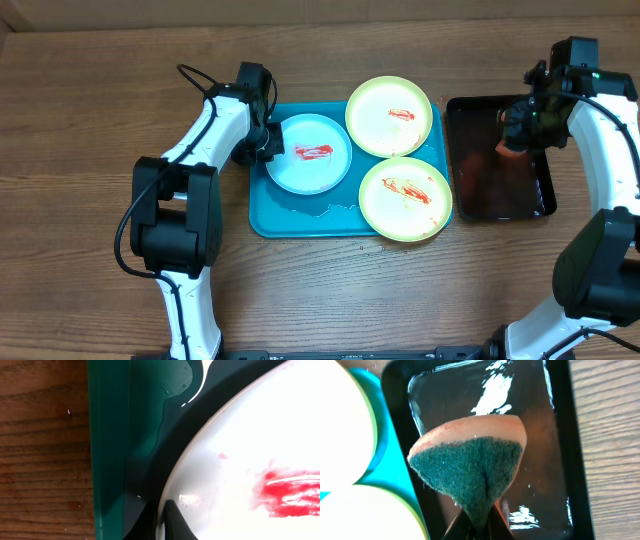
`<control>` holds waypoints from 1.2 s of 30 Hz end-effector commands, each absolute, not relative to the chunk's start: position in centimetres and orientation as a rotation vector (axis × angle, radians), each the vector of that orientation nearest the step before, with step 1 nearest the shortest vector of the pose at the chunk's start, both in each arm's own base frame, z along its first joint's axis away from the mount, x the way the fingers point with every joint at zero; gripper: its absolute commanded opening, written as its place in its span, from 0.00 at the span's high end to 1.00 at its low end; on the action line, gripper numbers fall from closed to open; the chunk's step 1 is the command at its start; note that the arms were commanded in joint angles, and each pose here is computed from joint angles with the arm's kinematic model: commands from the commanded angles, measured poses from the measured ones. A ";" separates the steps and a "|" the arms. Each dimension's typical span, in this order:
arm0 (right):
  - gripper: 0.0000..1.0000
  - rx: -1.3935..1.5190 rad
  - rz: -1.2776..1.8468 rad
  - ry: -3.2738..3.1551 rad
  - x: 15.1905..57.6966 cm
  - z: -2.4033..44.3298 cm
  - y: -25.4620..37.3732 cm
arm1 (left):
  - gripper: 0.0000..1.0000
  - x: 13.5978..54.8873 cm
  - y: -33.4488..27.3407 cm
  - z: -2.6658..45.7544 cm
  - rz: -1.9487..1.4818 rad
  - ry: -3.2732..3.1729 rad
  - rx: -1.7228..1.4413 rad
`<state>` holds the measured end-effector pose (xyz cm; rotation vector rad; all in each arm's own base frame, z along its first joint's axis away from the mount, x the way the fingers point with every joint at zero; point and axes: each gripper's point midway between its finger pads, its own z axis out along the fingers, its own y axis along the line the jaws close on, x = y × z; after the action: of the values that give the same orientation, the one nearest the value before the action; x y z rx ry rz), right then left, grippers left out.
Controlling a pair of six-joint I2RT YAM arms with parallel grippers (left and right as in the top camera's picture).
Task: Clean dirty plates on tray and stack at the side
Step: 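Lift the sponge out of the black tray with the right gripper, then carry the sponge over to the white plate with the right gripper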
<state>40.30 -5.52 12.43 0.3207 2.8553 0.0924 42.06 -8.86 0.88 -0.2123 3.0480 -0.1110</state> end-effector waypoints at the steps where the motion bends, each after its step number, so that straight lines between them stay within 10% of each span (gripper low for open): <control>1: 0.96 0.343 0.015 2.707 40.9 17.1 -6.0 | 0.96 41.0 -8.4 -1.0 -0.059 3.092 -0.212; 14: 0.96 0.316 -0.128 2.435 39.6 25.6 -5.7 | 0.96 40.7 -8.3 -1.0 -0.053 3.106 -0.213; 36: 0.96 0.334 0.083 2.570 36.7 16.3 -2.7 | 0.96 40.3 -8.3 -1.0 -0.046 3.122 -0.214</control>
<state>35.22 -3.82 16.30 0.3197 2.5280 -0.0152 41.83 -8.86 0.87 -0.2138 3.0577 -0.1110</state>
